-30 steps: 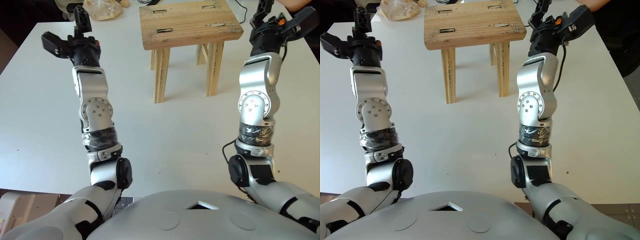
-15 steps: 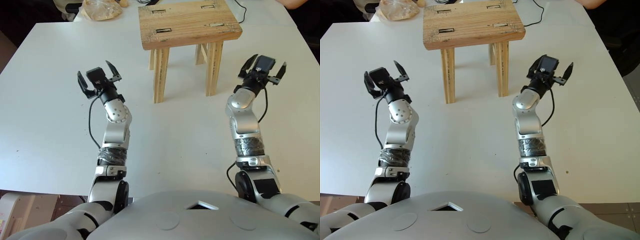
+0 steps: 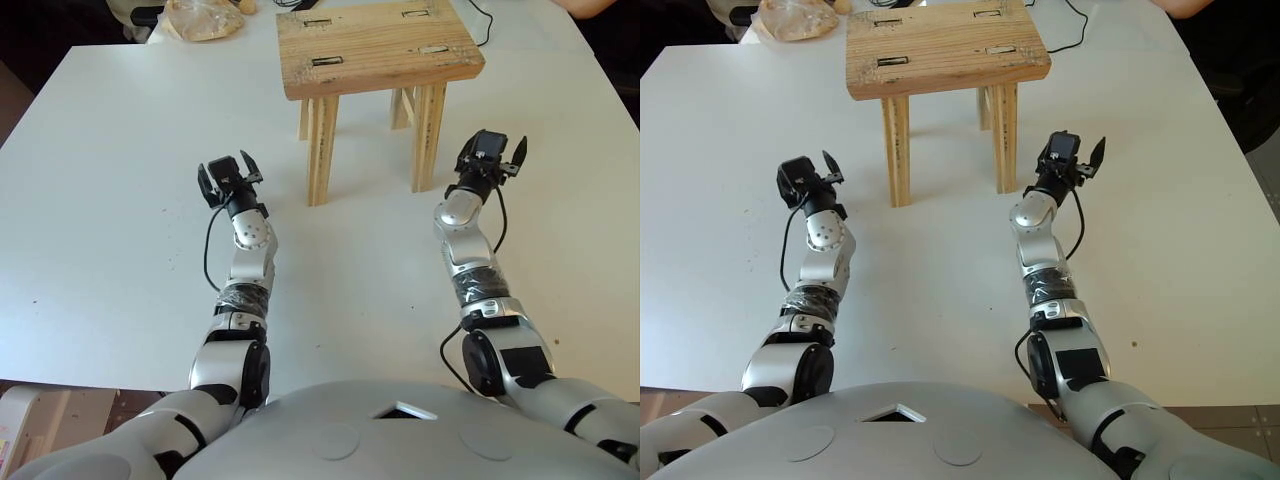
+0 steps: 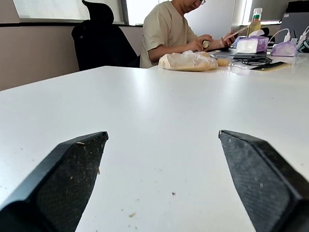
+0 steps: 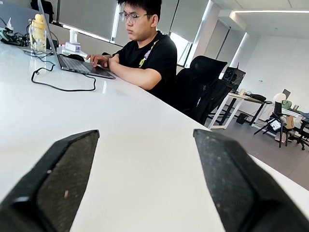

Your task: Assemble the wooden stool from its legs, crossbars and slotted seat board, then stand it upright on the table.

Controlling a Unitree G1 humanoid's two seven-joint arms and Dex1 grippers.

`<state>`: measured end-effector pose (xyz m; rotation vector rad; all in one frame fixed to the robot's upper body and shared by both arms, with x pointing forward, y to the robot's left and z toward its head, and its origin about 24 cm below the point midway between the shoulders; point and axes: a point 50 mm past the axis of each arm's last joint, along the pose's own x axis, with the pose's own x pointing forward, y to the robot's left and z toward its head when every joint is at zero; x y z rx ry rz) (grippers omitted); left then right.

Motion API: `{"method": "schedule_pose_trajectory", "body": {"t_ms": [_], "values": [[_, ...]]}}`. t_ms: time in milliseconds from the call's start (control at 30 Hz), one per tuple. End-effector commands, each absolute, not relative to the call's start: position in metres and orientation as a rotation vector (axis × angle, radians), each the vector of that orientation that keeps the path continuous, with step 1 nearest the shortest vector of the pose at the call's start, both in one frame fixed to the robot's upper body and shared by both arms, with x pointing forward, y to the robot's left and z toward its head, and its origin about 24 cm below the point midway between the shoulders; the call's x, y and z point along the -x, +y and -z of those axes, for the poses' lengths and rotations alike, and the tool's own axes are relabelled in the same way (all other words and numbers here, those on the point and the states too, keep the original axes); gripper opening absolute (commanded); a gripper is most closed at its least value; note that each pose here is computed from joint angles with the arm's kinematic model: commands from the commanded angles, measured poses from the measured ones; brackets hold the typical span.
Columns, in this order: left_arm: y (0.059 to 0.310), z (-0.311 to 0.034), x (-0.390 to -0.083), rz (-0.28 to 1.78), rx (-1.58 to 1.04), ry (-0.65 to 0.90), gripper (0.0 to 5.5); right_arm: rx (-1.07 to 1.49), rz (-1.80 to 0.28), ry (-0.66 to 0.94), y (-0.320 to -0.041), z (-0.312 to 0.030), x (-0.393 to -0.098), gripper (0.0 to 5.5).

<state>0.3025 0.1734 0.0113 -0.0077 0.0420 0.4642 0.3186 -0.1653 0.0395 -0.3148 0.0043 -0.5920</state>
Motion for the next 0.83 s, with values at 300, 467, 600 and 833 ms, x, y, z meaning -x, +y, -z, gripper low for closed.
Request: {"method": "schedule_pose_trajectory", "body": {"t_ms": [300,467,600,833], "values": [[0.167,-0.003,-0.314,-0.384,0.055,0.122,4.26,0.317,0.564,0.015,-0.155,-0.025,-0.318,3.62],[0.170,-0.008,-0.322,-0.368,-0.006,0.136,4.26,0.282,0.496,0.075,-0.155,-0.027,-0.325,3.62],[0.177,-0.020,-0.328,-0.408,-0.007,0.044,4.26,0.338,0.547,0.125,-0.167,-0.024,-0.332,3.62],[0.185,-0.023,-0.337,-0.437,0.062,0.040,4.26,0.249,0.441,0.104,-0.157,-0.031,-0.346,3.62]]}}
